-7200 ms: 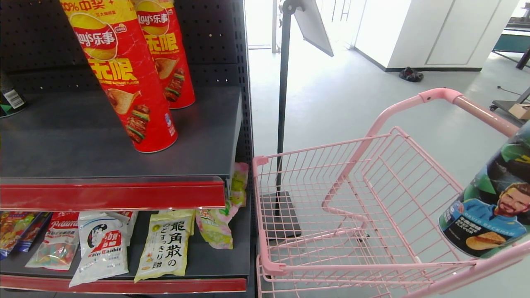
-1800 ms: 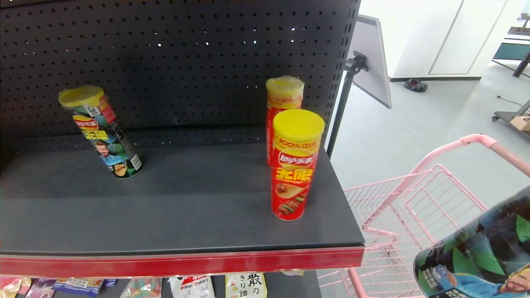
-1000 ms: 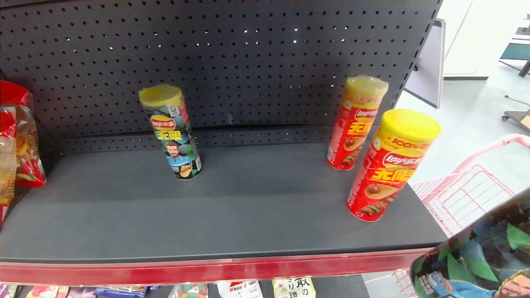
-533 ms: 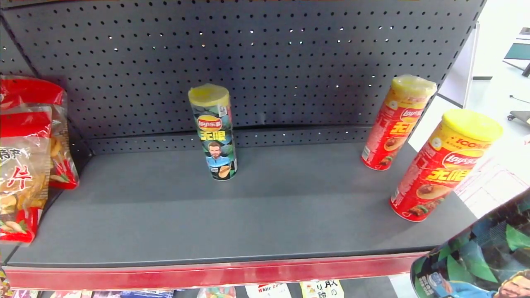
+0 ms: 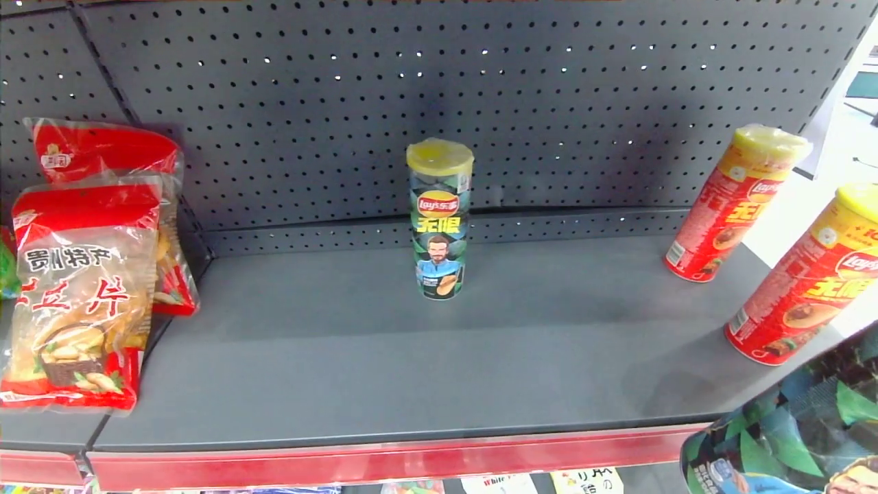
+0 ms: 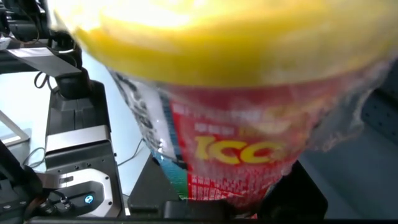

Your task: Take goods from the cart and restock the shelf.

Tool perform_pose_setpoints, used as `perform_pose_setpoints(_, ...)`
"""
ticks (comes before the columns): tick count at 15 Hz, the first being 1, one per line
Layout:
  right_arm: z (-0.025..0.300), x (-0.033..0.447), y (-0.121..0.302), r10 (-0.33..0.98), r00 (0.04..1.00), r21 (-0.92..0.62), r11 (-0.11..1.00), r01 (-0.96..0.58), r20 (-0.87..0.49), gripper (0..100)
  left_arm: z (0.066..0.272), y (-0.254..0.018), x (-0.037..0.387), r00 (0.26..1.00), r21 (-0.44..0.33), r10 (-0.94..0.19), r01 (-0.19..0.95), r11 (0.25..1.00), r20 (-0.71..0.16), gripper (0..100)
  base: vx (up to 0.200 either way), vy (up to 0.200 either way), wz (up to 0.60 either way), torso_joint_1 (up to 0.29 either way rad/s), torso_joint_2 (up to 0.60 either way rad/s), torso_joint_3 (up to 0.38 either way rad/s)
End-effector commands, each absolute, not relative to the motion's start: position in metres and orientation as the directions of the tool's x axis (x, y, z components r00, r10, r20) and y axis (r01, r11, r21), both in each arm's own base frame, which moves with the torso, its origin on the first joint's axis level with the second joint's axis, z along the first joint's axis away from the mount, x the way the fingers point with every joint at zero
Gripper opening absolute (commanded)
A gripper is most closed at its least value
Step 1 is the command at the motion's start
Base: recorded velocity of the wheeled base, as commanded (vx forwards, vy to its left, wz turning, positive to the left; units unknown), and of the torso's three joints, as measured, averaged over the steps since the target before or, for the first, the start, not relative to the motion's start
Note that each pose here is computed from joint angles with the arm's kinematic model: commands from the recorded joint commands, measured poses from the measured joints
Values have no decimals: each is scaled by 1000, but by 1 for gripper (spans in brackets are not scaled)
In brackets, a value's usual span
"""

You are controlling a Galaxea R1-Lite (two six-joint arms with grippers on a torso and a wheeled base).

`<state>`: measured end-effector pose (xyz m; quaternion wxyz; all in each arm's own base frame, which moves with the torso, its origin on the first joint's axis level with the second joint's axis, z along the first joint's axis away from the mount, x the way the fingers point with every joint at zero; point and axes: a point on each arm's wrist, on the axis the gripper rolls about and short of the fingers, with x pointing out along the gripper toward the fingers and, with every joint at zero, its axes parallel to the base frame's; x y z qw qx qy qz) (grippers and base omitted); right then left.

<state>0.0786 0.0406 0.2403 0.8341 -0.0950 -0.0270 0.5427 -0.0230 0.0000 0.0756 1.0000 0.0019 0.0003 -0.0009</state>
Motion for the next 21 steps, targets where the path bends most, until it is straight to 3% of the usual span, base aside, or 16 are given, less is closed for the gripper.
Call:
perform_pose_setpoints(1,238,78,40,910,411,-184,394,-900,-62,0,76,0,-23,1000,8,-2,2,1000,-2,100,0,0,0,0,0,0)
perform_pose_setpoints(12,241,65,37,909,416,-220,400,-890,-28,0,76,0,-23,1000,8,-2,2,1000,-2,100,0,0,0,0,0,0)
perform_pose_setpoints(21,224,55,34,909,415,-207,399,-893,-41,0,76,0,-23,1000,9,-2,2,1000,-2,100,0,0,0,0,0,0)
